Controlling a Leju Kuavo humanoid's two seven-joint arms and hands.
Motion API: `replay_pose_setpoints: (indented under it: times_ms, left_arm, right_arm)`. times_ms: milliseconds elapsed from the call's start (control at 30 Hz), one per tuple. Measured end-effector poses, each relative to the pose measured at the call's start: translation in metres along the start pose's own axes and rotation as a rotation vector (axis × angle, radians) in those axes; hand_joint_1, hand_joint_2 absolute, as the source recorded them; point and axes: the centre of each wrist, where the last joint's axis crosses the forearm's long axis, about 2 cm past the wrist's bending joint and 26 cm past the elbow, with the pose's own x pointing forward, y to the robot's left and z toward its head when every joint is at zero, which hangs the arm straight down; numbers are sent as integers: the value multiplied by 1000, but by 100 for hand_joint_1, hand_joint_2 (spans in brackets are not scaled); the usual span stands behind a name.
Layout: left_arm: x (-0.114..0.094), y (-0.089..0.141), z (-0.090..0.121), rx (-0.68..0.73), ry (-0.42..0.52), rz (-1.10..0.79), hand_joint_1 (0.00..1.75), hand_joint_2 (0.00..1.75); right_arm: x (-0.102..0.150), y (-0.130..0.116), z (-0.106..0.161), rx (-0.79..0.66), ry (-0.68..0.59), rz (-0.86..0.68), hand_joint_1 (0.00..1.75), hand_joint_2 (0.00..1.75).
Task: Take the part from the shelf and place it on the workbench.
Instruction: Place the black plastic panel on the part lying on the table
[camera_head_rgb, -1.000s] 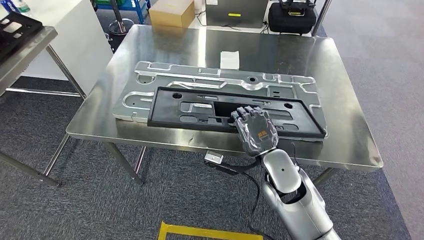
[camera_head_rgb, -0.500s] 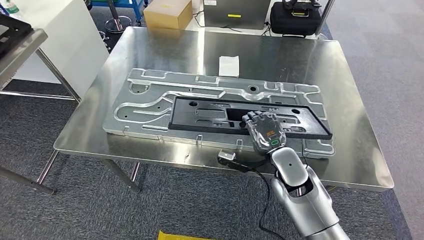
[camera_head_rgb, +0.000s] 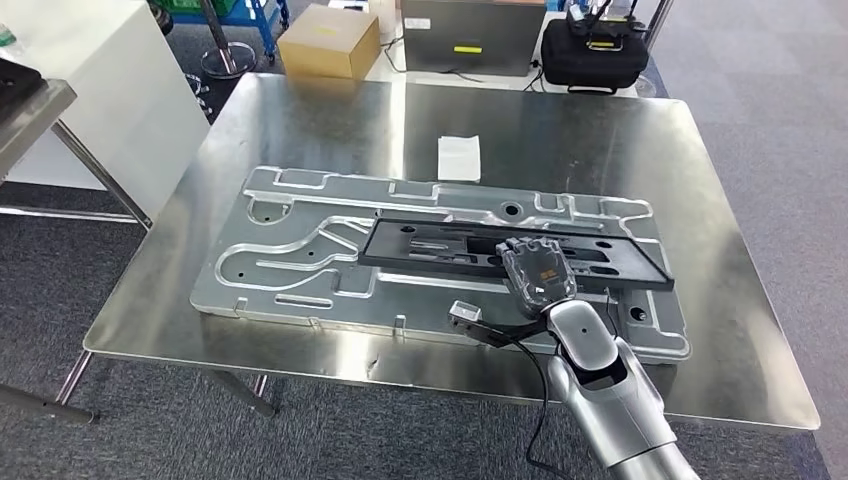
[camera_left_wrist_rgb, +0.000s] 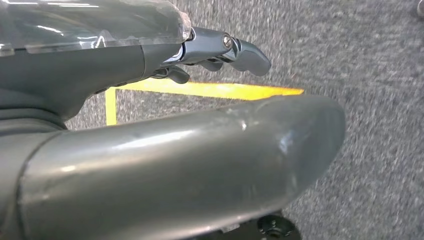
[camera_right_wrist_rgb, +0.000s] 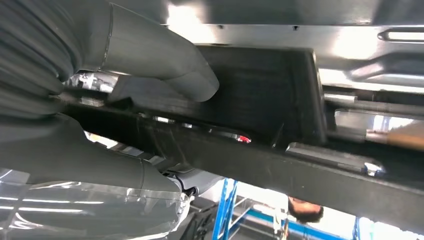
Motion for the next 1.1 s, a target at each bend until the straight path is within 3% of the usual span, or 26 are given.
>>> replay_pose_setpoints:
  times_ms: [133,233,267,367,1100]
  left_arm:
    - [3,0,-2,3,-6,-5,0,0]
    - [3,0,-2,5,-7,-7,0,131]
    - [3,0,-2,5,-6,-7,0,131]
    - [3,0,-2,7,-8,-13,0,0]
    - [1,0,0,-11,-30,54,0,0]
  right_arm:
    - [-4,3,0,8,13,-2,175,175]
    - [-5,8,2,27,18,-3,44,44]
    - [-6,9,3,30,19,-3,0,0]
    - [-8,11,3,34,24,-4,0,0]
    - [-24,27,19,76,76,-40,0,0]
